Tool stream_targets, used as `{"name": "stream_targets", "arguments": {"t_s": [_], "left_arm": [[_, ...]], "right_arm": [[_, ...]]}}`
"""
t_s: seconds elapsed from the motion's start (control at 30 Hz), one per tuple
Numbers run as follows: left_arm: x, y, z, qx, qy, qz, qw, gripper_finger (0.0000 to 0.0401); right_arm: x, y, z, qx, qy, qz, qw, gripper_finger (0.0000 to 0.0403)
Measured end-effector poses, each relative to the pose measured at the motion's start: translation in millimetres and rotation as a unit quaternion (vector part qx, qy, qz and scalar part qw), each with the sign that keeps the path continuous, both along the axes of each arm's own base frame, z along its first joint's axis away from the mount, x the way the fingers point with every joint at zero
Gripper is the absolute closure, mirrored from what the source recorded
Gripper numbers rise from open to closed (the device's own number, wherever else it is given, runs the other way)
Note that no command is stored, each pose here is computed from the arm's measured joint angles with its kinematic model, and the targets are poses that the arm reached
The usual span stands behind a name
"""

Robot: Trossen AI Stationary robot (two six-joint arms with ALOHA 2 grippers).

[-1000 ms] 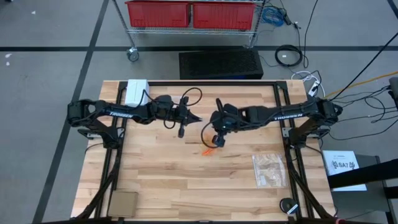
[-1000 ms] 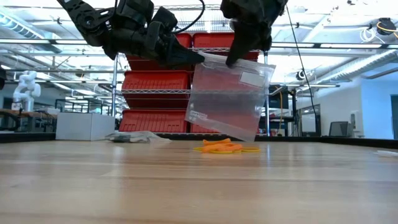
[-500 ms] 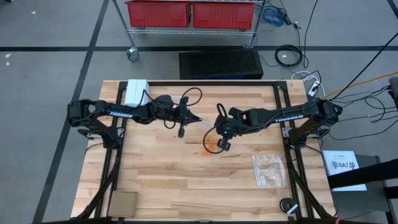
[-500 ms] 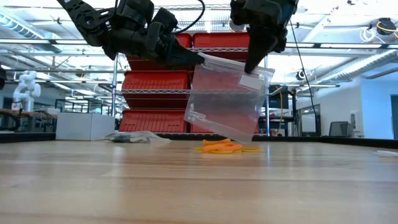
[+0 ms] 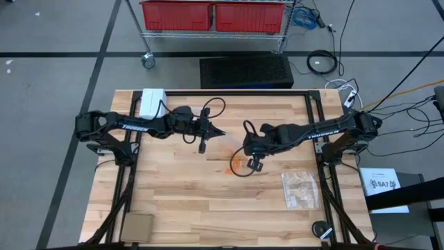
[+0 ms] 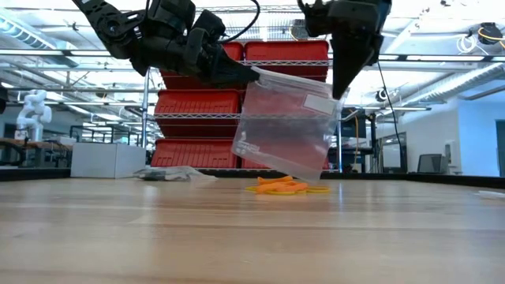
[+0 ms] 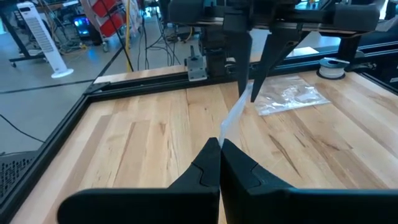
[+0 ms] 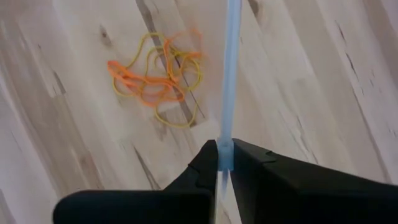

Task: Sort rubber bands
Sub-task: Open the top right transparent zip bag

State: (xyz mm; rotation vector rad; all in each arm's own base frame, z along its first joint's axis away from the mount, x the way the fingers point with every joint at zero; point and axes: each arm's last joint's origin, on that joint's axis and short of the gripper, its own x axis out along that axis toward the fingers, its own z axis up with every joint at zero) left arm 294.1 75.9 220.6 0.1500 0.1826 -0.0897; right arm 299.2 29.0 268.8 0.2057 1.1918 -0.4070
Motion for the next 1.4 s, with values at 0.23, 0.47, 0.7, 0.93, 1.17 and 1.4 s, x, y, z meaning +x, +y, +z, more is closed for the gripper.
{"name": "stream_targets", "arguments": {"t_s": [0.23,0.47,0.7,0.93,1.17,1.4], "left_arm": [[0,1,0,0.001,0.001,0.005,1.000,0.0401],[-1,1,2,0.001,-0.001,0.009,1.000,0.0401],[-1,1,2,0.000,0.000,0.006,1.000,0.0401],[-1,1,1,-0.001,0.002,0.004,1.000,0.0401],[-2,1,1,0.000,0.003,0.002,1.000,0.0401],[-2,0,1,-0.001,0.004,0.001,1.000,0.0401]], "right_arm": [[-7,6,-2,0.007,0.034,0.002,0.999,0.0360],[-9,15,-2,-0.010,0.033,0.018,0.999,0.0252],[-1,14,17,-0.057,-0.008,0.030,0.998,0.0231],[15,1,26,-0.122,-0.071,0.062,0.988,0.0388],[31,-18,30,-0.148,-0.116,0.070,0.980,0.0401],[44,-28,15,-0.147,-0.102,0.078,0.981,0.0402]]}}
